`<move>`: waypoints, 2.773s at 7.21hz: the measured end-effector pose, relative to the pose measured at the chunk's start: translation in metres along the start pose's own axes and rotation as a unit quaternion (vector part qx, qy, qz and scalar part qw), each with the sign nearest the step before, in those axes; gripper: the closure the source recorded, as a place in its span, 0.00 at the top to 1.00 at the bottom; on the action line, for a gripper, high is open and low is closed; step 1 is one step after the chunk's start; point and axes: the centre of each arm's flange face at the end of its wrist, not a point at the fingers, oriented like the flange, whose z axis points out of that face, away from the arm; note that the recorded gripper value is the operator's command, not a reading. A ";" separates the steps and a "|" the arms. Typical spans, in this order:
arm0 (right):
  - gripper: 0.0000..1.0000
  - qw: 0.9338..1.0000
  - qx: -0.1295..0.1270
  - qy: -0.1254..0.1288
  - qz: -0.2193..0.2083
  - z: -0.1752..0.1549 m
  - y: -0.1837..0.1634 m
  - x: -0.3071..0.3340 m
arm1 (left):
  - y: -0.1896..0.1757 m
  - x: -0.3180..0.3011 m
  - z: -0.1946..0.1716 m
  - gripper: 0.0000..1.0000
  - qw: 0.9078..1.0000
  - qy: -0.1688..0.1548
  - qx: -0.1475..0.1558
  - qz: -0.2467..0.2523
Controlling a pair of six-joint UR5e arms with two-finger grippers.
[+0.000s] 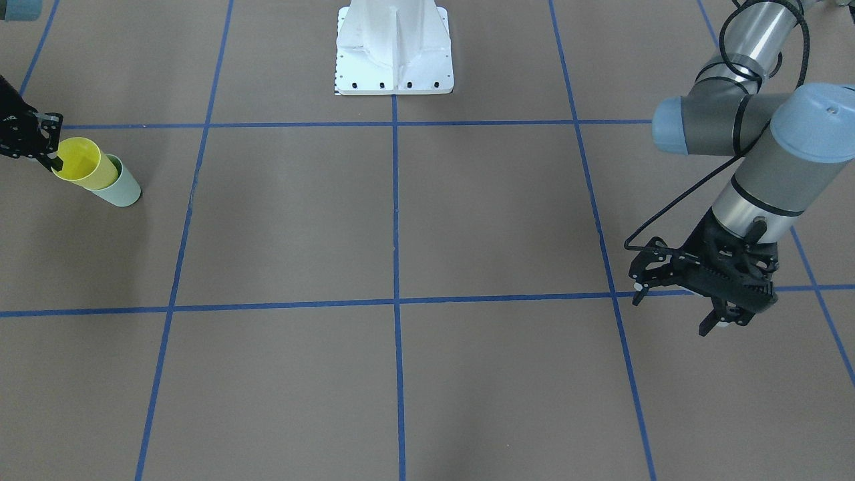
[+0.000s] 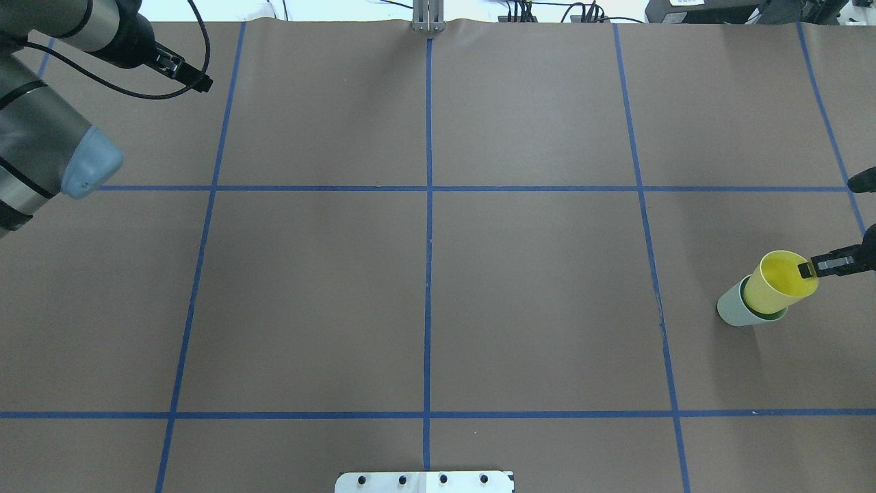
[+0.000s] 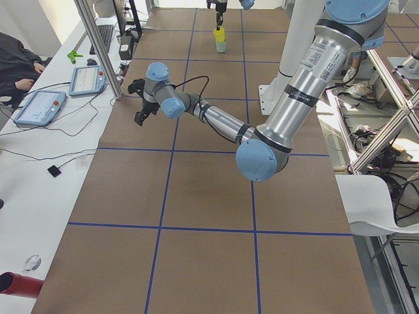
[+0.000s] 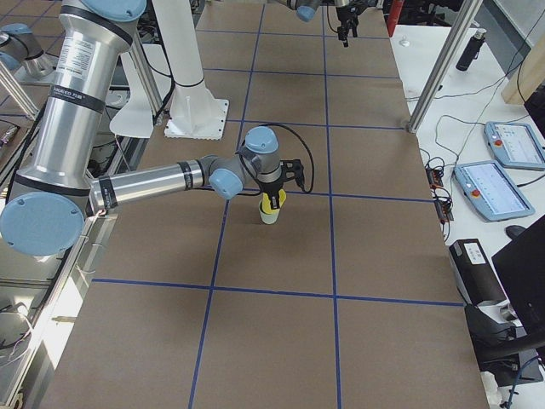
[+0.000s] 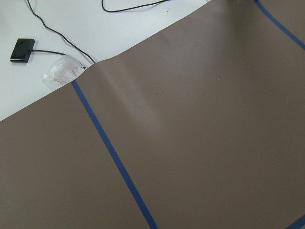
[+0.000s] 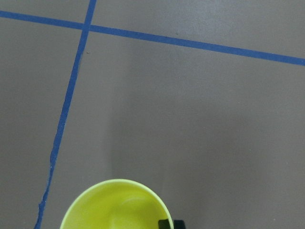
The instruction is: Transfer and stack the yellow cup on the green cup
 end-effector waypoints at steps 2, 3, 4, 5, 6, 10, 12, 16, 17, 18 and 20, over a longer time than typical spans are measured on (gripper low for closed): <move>0.99 1.000 -0.004 -0.003 -0.005 0.003 0.000 -0.005 | 0.000 -0.002 0.001 0.99 1.000 -0.001 -0.001 -0.001; 0.99 1.000 -0.005 -0.004 -0.005 0.004 0.001 -0.006 | 0.000 -0.005 0.000 0.99 1.000 -0.003 -0.001 -0.003; 0.99 1.000 -0.008 -0.004 -0.003 0.004 0.002 -0.006 | 0.000 -0.013 -0.002 0.99 1.000 -0.001 -0.003 -0.008; 0.99 1.000 -0.012 -0.002 -0.001 0.005 0.004 -0.003 | 0.001 -0.030 -0.008 0.99 1.000 0.007 -0.008 -0.016; 0.99 1.000 -0.017 0.000 0.003 0.007 0.007 0.001 | 0.003 -0.061 -0.015 0.99 1.000 0.016 -0.017 -0.018; 0.99 0.998 -0.021 -0.028 0.049 -0.010 0.002 0.033 | 0.091 -0.255 -0.077 1.00 0.996 0.011 -0.086 0.022; 0.99 0.996 -0.001 -0.022 0.091 -0.019 -0.006 0.078 | 0.184 -0.318 -0.093 1.00 0.993 -0.004 -0.116 0.035; 0.99 0.994 0.023 -0.019 0.105 -0.030 -0.004 0.126 | 0.303 -0.364 -0.095 1.00 0.980 -0.119 -0.159 0.006; 0.99 0.995 0.025 -0.013 0.100 -0.031 -0.002 0.141 | 0.318 -0.365 -0.094 1.00 0.979 -0.128 -0.160 0.005; 0.99 0.997 0.023 -0.004 0.079 -0.027 0.003 0.164 | 0.325 -0.364 -0.095 1.00 0.979 -0.132 -0.157 0.005; 0.99 0.999 0.017 0.016 0.048 -0.019 0.019 0.219 | 0.322 -0.355 -0.101 1.00 0.980 -0.119 -0.155 -0.023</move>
